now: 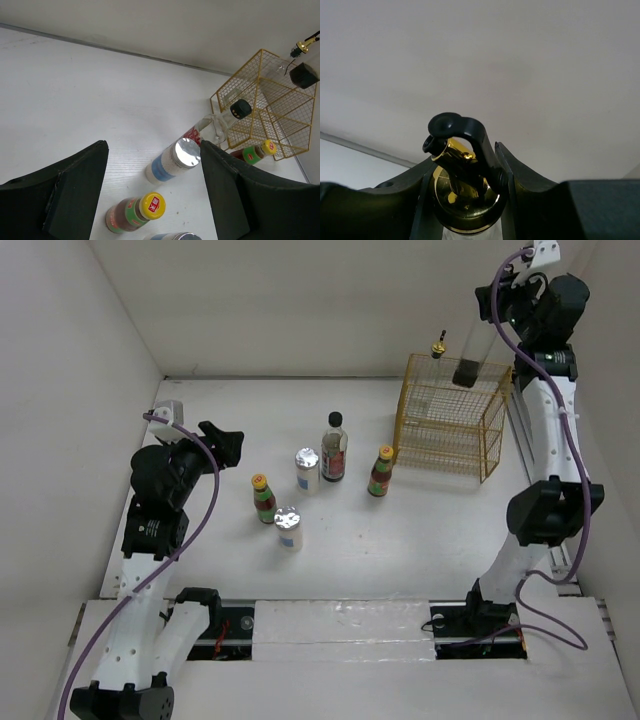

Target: Organize the condiment bottles

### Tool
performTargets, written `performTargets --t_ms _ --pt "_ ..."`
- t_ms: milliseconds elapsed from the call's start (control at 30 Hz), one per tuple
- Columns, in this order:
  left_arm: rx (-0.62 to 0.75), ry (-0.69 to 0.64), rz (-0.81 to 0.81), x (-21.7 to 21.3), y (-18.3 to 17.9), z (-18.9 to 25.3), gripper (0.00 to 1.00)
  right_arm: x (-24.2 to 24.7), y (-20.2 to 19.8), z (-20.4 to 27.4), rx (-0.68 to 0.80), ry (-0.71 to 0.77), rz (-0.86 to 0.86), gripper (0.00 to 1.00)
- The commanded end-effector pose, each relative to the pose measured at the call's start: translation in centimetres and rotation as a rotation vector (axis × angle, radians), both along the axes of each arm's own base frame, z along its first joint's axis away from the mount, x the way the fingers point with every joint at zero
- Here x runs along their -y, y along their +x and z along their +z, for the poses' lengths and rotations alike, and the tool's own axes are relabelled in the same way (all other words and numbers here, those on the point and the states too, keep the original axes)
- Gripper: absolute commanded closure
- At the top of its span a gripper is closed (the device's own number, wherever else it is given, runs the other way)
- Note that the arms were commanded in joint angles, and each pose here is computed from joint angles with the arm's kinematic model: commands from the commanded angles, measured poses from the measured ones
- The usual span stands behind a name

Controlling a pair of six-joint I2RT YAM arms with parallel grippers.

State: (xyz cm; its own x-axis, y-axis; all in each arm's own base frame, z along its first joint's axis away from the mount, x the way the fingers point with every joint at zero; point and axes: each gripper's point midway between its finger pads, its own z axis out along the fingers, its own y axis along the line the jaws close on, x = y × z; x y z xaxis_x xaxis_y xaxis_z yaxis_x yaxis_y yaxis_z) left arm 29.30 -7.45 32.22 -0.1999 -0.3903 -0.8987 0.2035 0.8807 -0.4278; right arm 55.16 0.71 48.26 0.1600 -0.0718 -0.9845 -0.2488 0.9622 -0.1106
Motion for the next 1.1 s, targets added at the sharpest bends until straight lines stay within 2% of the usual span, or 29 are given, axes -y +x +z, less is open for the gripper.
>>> performTargets --t_ms 0,233,500,1067 --pt "0.049 -0.003 -0.001 0.0 0.2 1.1 0.3 -1.0 -1.9 7.8 0.239 -0.054 0.094 1.0" --pt "0.049 -0.003 -0.001 0.0 0.2 1.1 0.3 -2.5 -1.1 6.3 0.223 -0.09 0.222 1.0" --pt "0.042 0.008 0.007 -0.2 0.4 0.8 0.3 -2.9 -0.3 5.1 0.218 -0.098 0.254 1.0" --pt "0.042 0.007 -0.002 0.0 0.4 0.8 0.3 -2.2 2.5 -5.7 0.029 0.001 0.237 1.0"
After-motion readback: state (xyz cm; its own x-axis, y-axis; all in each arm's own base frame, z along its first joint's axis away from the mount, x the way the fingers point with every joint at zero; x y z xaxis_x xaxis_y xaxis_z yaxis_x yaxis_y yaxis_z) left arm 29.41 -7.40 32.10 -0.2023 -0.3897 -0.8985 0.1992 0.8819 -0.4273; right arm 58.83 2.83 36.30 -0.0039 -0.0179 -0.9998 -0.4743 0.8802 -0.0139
